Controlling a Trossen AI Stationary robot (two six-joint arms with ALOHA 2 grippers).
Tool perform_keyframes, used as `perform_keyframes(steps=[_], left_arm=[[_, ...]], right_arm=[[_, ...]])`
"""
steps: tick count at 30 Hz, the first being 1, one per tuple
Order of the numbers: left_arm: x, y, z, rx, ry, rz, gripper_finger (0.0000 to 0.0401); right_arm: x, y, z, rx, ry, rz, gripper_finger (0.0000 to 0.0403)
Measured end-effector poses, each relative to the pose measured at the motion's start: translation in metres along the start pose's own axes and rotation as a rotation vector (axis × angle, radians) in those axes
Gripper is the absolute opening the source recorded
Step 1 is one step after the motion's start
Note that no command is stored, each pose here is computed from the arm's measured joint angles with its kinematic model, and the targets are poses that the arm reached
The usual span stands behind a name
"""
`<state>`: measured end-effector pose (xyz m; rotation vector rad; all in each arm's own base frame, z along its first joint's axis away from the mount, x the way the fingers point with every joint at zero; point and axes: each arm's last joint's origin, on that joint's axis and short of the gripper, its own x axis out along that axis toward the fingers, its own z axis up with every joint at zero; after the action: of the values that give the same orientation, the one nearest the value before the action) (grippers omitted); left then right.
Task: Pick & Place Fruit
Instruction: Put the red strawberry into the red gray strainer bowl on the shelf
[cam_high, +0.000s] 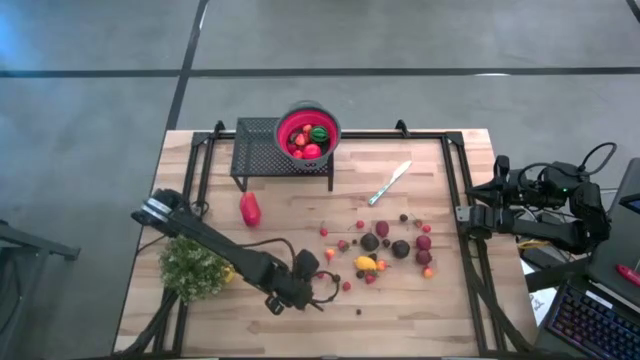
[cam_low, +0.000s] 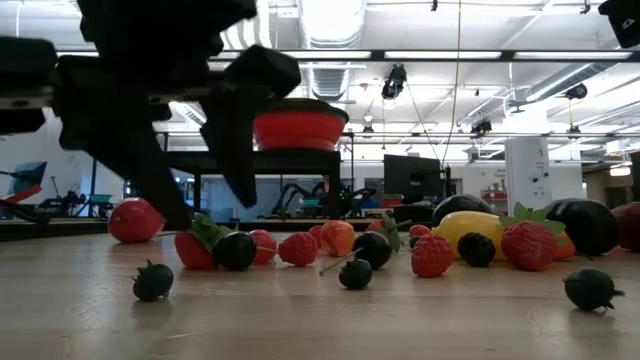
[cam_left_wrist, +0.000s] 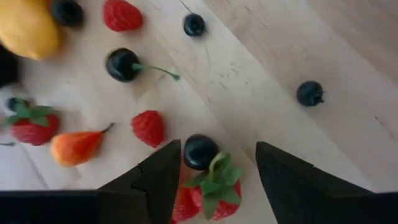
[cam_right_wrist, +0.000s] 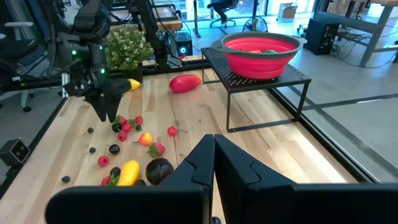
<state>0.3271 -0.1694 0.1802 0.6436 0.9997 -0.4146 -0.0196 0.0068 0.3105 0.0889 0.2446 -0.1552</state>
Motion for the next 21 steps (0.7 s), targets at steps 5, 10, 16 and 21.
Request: perform_keyframes(steps=[5,10,16,21], left_arm=[[0.004,0.0,-0.001,0.006,0.009,-0.003,0.0194],[0.005,0.002,-0.003,0.001,0.021,0.004,0.0167],[0.013,0.004,-0.006,-0.007,0.045,0.001,0.0137],[0.016,0.004,-0.007,-0.01,0.053,0.004,0.0118]], right_arm=[[0.0,0.0,0.0,-0.001,0.0,0.0,0.0008],[0.0,0.0,0.0,-0.001,0.0,0.0,0.0008],[0.0,0.0,0.0,-0.001,0.0,0.001,0.0008],[0.0,0.0,0.0,0.0,0.0,0.0,0.0008]])
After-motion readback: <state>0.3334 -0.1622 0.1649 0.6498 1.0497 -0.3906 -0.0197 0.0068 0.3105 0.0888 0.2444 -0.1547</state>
